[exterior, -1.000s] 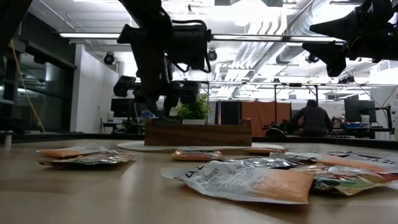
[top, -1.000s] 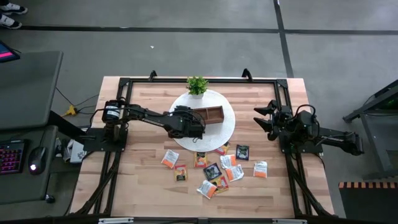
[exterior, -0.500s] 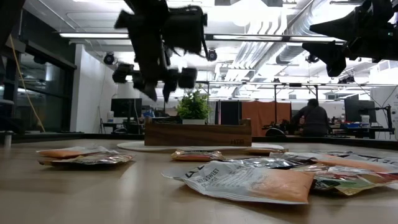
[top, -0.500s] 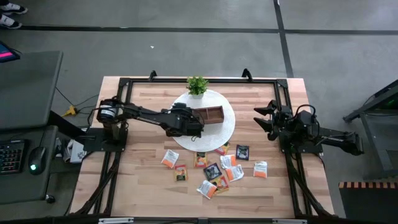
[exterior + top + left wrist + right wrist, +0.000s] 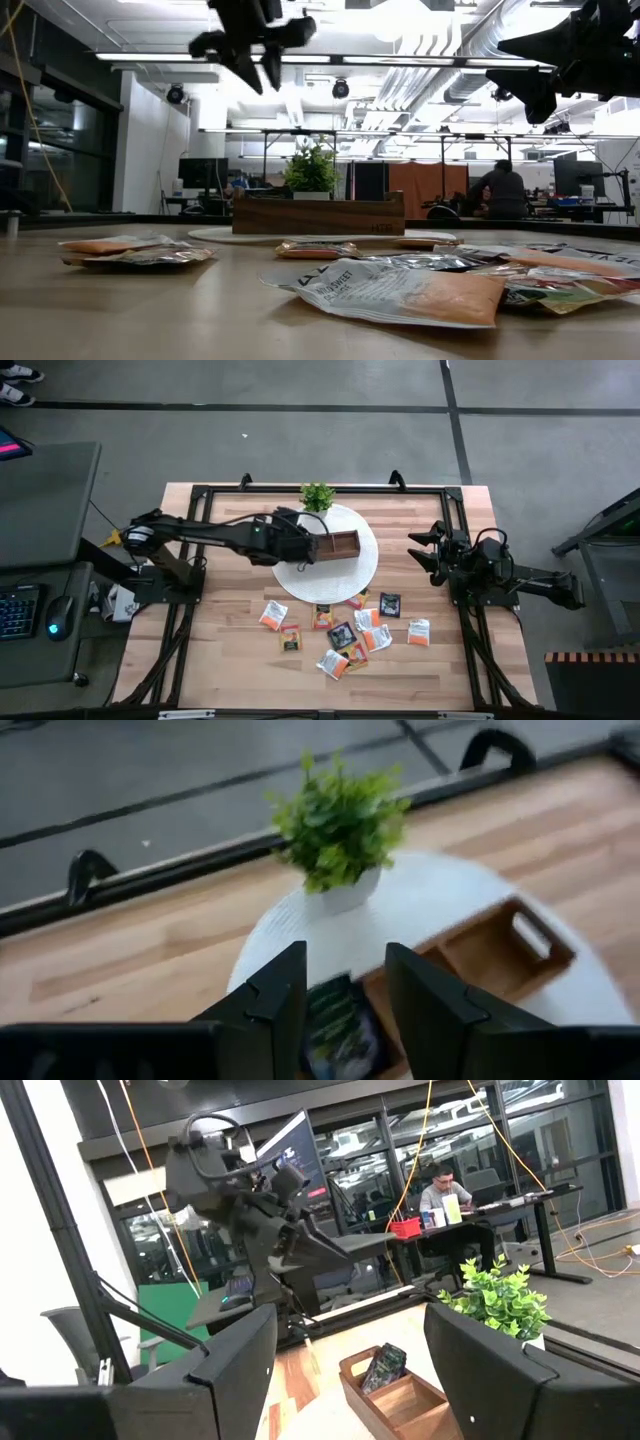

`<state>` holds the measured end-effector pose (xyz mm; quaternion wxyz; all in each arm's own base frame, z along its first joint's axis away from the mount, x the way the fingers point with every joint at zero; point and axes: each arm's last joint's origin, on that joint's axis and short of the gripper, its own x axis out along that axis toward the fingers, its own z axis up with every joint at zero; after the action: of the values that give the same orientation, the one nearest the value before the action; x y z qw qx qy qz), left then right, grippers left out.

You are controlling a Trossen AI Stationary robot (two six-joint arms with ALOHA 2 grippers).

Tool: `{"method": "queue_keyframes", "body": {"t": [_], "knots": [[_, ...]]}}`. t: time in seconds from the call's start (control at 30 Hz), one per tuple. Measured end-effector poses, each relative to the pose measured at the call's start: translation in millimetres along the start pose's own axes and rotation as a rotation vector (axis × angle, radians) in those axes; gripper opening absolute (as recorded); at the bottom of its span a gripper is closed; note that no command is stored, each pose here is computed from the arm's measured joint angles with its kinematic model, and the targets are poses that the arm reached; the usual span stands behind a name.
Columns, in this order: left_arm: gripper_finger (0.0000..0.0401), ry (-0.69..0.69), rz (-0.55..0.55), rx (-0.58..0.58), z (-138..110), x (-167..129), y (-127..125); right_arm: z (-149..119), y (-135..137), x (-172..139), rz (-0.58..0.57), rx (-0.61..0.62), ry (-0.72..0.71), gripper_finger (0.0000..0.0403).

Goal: Pick & Place Tea
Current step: Put the white orange tea bag into the middle section of the wooden organizer

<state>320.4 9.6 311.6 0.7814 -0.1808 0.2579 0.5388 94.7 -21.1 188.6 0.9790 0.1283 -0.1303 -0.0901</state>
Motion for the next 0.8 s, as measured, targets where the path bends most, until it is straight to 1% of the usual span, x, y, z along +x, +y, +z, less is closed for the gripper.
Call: {"method": "queue_keyframes", "body": {"t": [0.03, 0.13, 0.2, 0.3, 0.37, 0.53, 0.63, 0.7, 0.8], "knots": [[0.0134, 0.013, -0.013, 0.022, 2.5, -5.4, 3.3, 0.0, 0.1, 0.0, 0.001, 0.0, 0.0, 0.025], [0.0134, 0.008, -0.078, 0.032, 15.9, -18.2, 3.0, 0.1, 0.1, 0.0, 0.001, 0.0, 0.0, 0.025], [0.0134, 0.055, -0.116, 0.116, 17.6, -27.8, 8.6, 0.0, 0.1, 0.0, 0.001, 0.0, 0.0, 0.025], [0.0134, 0.068, -0.202, 0.175, 27.6, -37.7, 7.1, 0.0, 0.1, 0.0, 0.001, 0.0, 0.0, 0.025], [0.0134, 0.116, -0.233, 0.267, 25.3, -37.4, 6.7, 0.1, 0.1, 0.0, 0.001, 0.0, 0.0, 0.025], [0.0134, 0.2, -0.404, 0.482, 26.8, -43.4, 3.9, 0.1, 0.1, 0.0, 0.001, 0.0, -0.001, 0.025], [0.0134, 0.26, -0.482, 0.578, 22.5, -43.1, 2.2, -0.1, 0.0, 0.0, 0.0, 0.0, 0.001, 0.025], [0.0134, 0.297, -0.494, 0.613, 21.2, -44.1, 6.0, 0.0, 0.0, 0.0, 0.0, 0.0, 0.001, 0.025], [0.0134, 0.32, -0.468, 0.677, 22.9, -50.4, 20.3, -0.1, 0.0, 0.0, 0.0, 0.0, 0.001, 0.025]]}}
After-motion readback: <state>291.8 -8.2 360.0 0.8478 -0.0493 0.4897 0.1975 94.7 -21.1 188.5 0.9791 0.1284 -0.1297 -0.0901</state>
